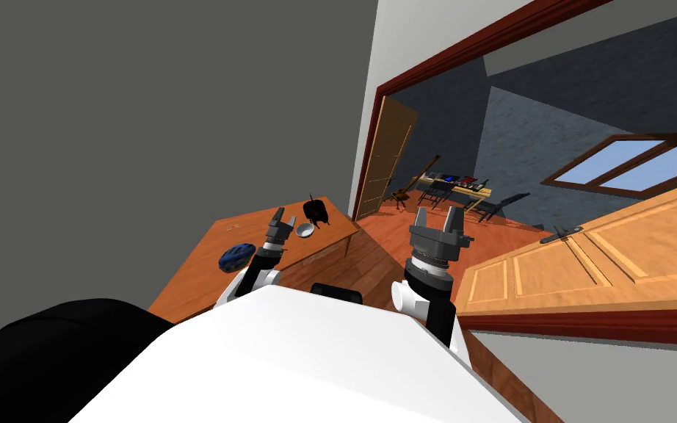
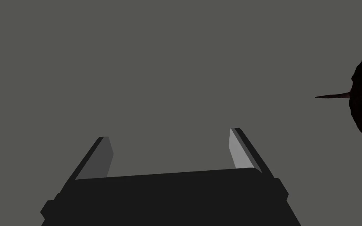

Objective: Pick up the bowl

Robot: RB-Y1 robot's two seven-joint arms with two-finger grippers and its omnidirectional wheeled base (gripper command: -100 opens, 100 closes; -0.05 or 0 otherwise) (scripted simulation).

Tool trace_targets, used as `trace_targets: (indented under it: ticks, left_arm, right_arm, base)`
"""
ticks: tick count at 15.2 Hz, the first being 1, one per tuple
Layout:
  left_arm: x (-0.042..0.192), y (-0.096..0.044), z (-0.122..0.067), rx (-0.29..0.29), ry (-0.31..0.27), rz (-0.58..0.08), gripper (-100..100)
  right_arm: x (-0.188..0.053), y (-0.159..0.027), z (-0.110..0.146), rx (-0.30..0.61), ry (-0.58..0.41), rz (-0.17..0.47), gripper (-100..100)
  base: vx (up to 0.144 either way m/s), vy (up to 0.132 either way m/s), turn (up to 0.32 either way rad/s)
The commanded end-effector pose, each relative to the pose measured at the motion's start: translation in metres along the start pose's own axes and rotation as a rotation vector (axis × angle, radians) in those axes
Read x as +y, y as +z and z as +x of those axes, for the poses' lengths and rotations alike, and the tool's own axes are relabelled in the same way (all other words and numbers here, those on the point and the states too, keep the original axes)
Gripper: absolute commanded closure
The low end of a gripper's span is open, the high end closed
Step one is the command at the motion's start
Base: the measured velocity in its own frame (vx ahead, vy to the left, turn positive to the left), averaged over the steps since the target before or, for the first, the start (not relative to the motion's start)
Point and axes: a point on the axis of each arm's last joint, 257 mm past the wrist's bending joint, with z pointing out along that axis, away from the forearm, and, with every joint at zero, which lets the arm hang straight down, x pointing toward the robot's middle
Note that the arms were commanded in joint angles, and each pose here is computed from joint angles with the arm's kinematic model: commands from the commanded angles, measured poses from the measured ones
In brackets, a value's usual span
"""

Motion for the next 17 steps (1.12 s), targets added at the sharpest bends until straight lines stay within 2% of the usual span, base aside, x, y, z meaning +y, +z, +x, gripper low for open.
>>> trace_targets:
  ticks: [1,2,4,5,6,7,9,10,12,13,15,16,17]
  left_arm:
    - [0.011,-0.001,-0.007,-0.008,-0.006,-0.047,-100]
    - [0.021,-0.003,-0.014,-0.017,-0.014,-0.082,-100]
    - [0.025,-0.004,-0.015,-0.02,-0.014,-0.097,-100]
    - [0.037,-0.006,-0.024,-0.034,-0.022,-0.139,-100]
    - [0.039,-0.007,-0.024,-0.036,-0.022,-0.149,-100]
    - [0.049,-0.01,-0.033,-0.051,-0.032,-0.183,-100]
    - [0.054,-0.011,-0.034,-0.056,-0.032,-0.203,-100]
    - [0.066,-0.015,-0.045,-0.076,-0.043,-0.245,-100]
    - [0.069,-0.016,-0.045,-0.079,-0.043,-0.259,-100]
    - [0.081,-0.021,-0.056,-0.103,-0.055,-0.301,-100]
    - [0.085,-0.023,-0.057,-0.107,-0.055,-0.317,-100]
    - [0.095,-0.028,-0.068,-0.133,-0.068,-0.354,-100]
    - [0.1,-0.03,-0.069,-0.137,-0.069,-0.374,-100]
  right_arm:
    - [0.0,0.0,0.0,0.0,0.0,0.0,0]
    - [0.0,0.0,0.0,0.0,0.0,0.0,0]
    - [0.0,0.0,0.0,0.0,0.0,0.0,0]
    - [0.0,0.0,0.0,0.0,0.0,0.0,0]
    - [0.0,0.0,0.0,0.0,0.0,0.0,0]
    - [0.0,0.0,0.0,0.0,0.0,0.0,0]
    - [0.0,0.0,0.0,0.0,0.0,0.0,0]
    - [0.0,0.0,0.0,0.0,0.0,0.0,0]
    - [0.0,0.0,0.0,0.0,0.0,0.0,0]
    - [0.0,0.0,0.0,0.0,0.0,0.0,0]
    - [0.0,0.0,0.0,0.0,0.0,0.0,0]
    - [0.0,0.0,0.0,0.0,0.0,0.0,0]
    - [0.0,0.0,0.0,0.0,0.0,0.0,0]
  base:
    - [-0.028,-0.032,-0.111]
    - [-0.024,-0.035,-0.146]
    - [-0.016,-0.026,-0.097]
    - [-0.012,-0.022,-0.104]
    - [-0.013,-0.024,-0.11]
    - [-0.012,-0.03,-0.189]
    - [-0.009,-0.021,-0.093]
    - [-0.009,-0.022,-0.122]
    - [-0.008,-0.017,-0.095]
    - [-0.005,-0.018,-0.168]
    - [-0.003,-0.013,-0.094]
    - [0.002,-0.017,-0.123]
    - [0.004,-0.017,-0.138]
